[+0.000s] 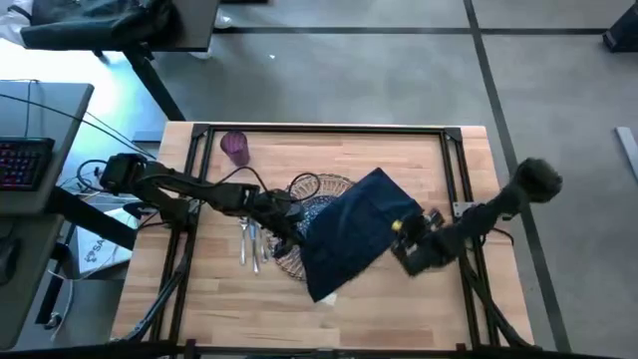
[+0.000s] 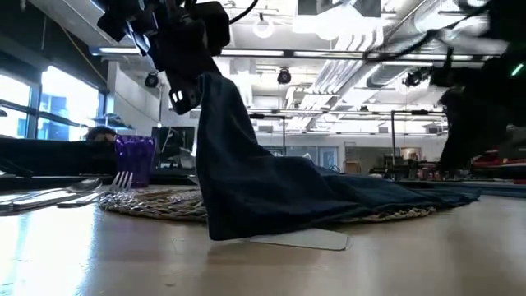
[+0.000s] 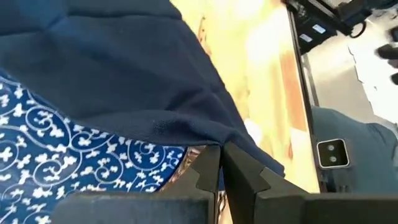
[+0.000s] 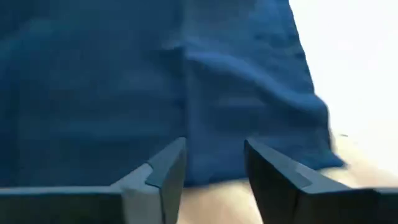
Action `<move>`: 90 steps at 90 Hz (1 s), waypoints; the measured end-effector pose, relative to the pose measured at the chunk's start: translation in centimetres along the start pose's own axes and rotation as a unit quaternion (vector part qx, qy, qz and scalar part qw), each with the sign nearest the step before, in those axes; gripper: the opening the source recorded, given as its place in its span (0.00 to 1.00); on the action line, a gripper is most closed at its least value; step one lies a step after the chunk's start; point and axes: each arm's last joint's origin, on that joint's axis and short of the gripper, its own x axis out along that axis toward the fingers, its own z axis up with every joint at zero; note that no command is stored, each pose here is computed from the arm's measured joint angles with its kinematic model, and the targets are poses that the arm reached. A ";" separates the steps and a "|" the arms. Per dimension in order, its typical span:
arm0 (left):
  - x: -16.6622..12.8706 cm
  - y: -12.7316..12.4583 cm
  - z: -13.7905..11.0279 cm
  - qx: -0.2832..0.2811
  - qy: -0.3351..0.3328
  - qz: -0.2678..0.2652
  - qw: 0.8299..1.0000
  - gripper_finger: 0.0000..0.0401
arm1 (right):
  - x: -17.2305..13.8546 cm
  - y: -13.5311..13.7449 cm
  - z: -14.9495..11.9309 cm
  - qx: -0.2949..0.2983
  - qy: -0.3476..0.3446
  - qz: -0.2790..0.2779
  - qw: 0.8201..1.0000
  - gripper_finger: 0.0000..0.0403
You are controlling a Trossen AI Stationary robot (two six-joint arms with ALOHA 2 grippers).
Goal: Set table place
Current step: Fold the blue napkin
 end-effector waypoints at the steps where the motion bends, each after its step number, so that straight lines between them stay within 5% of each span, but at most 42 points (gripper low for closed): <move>1: 0.0 0.0 0.0 0.000 -0.001 0.000 1.000 0.00 | 0.3 -0.3 0.0 0.007 0.001 0.004 1.000 0.29; 28: 0.0 -0.5 0.7 -0.009 -0.039 -0.022 0.999 0.00 | 5.1 -5.7 2.5 0.082 0.038 -0.032 0.995 0.08; 56: 0.5 -2.2 0.6 -0.011 -0.082 -0.010 0.997 0.00 | 5.9 -8.2 9.6 -0.051 -0.007 -0.133 0.990 0.04; 70: 0.9 -2.5 0.0 0.010 -0.089 0.032 0.995 0.00 | 4.1 -5.6 12.0 -0.107 -0.052 -0.079 0.990 0.04; 90: 1.1 -1.8 -1.0 0.024 -0.047 0.090 0.995 0.00 | 2.0 -0.7 9.3 -0.141 -0.082 0.084 0.983 0.04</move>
